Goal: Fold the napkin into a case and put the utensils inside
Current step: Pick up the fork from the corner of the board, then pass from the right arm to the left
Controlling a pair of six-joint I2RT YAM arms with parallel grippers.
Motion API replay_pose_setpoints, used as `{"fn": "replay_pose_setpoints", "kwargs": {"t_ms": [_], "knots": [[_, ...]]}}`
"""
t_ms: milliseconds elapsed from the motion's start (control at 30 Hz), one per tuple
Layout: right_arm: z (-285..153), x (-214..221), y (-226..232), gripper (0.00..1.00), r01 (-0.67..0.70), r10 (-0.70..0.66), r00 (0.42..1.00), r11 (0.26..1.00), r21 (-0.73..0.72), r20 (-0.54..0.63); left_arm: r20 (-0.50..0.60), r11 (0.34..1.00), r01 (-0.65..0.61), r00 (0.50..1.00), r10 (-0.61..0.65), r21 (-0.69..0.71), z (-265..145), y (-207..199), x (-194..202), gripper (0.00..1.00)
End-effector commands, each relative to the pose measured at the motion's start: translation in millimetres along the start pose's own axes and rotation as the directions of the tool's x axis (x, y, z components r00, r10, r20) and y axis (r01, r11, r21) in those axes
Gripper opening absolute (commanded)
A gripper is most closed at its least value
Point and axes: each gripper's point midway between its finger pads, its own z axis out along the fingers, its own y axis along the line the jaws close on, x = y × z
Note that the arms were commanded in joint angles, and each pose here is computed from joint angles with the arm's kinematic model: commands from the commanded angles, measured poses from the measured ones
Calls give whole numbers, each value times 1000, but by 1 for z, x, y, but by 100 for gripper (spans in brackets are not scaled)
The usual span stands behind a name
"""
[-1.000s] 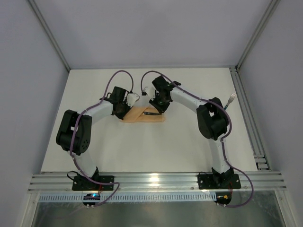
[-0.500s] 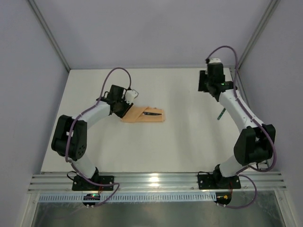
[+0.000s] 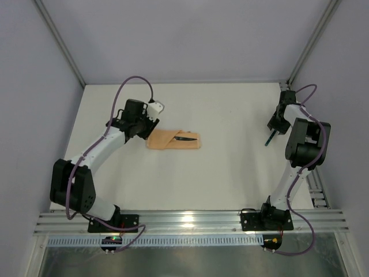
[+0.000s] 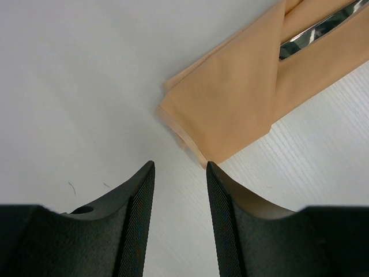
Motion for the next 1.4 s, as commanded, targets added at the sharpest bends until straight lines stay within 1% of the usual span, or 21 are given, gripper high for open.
{"fn": "replay_pose_setpoints", "kwargs": {"t_ms": [0,67,167,267,400,433,500,533,567,600,633,667,700,733,800,867,967,1000,1033,1267,1367], "knots": [[2,-15,8,47,-38,38,999,999,-23,14,62,1000,5,998,-5,-5,-25,1,-14,44],[14,-6,8,44,-49,48,999,998,-25,-20,66,1000,6,998,-7,4,-31,-1,-14,44],[17,1,8,19,-60,58,997,997,-55,-46,75,1000,7,997,-8,10,-40,-4,-14,43],[10,2,14,5,-53,49,998,993,-103,-38,85,999,6,996,-9,32,-52,-9,-15,42],[-22,-1,28,4,-88,87,996,976,-201,-12,133,995,-17,991,3,100,-80,-22,-25,40],[-31,12,36,4,-74,72,997,972,-225,-17,151,992,-27,988,8,124,-87,-27,-29,40],[-88,-1,63,4,-89,129,988,931,-353,90,170,977,-46,985,10,208,-101,-44,-29,42],[-106,24,83,4,-66,111,990,911,-406,87,190,974,-59,982,16,221,-110,-48,-31,45],[-156,10,100,4,-52,170,968,859,-510,187,196,969,-73,980,27,234,-115,-53,-32,46],[-182,15,116,4,-113,256,952,805,-582,169,186,967,-88,982,43,240,-119,-56,-28,47],[-196,31,127,4,-123,280,946,779,-615,165,195,967,-105,979,59,233,-124,-58,-29,49],[-231,45,157,4,-82,292,937,720,-689,194,199,962,-132,976,85,239,-127,-64,-29,49],[-264,49,164,4,-81,343,916,668,-740,209,188,959,-152,976,107,241,-130,-68,-26,50],[-279,59,175,4,-121,388,905,625,-771,172,183,959,-173,974,133,223,-131,-68,-26,52],[-317,81,200,4,-114,423,892,552,-826,160,189,946,-224,965,182,235,-135,-82,-28,53],[-346,104,225,4,-156,460,884,460,-874,84,192,936,-278,952,238,218,-138,-94,-31,53],[-369,128,260,4,-183,448,894,390,-902,12,227,923,-337,929,293,187,-142,-104,-43,53],[-388,139,273,4,-174,425,905,359,-917,-6,231,922,-341,927,297,184,-143,-105,-46,53],[-382,150,286,4,-175,400,916,377,-910,-10,238,923,-341,925,296,178,-146,-104,-52,53],[-399,174,322,4,-232,384,918,310,-922,-102,208,905,-373,920,332,206,-135,-114,-50,56],[-408,180,327,4,-238,376,919,292,-926,-117,171,918,-368,923,343,144,-118,-105,-47,56]]}}
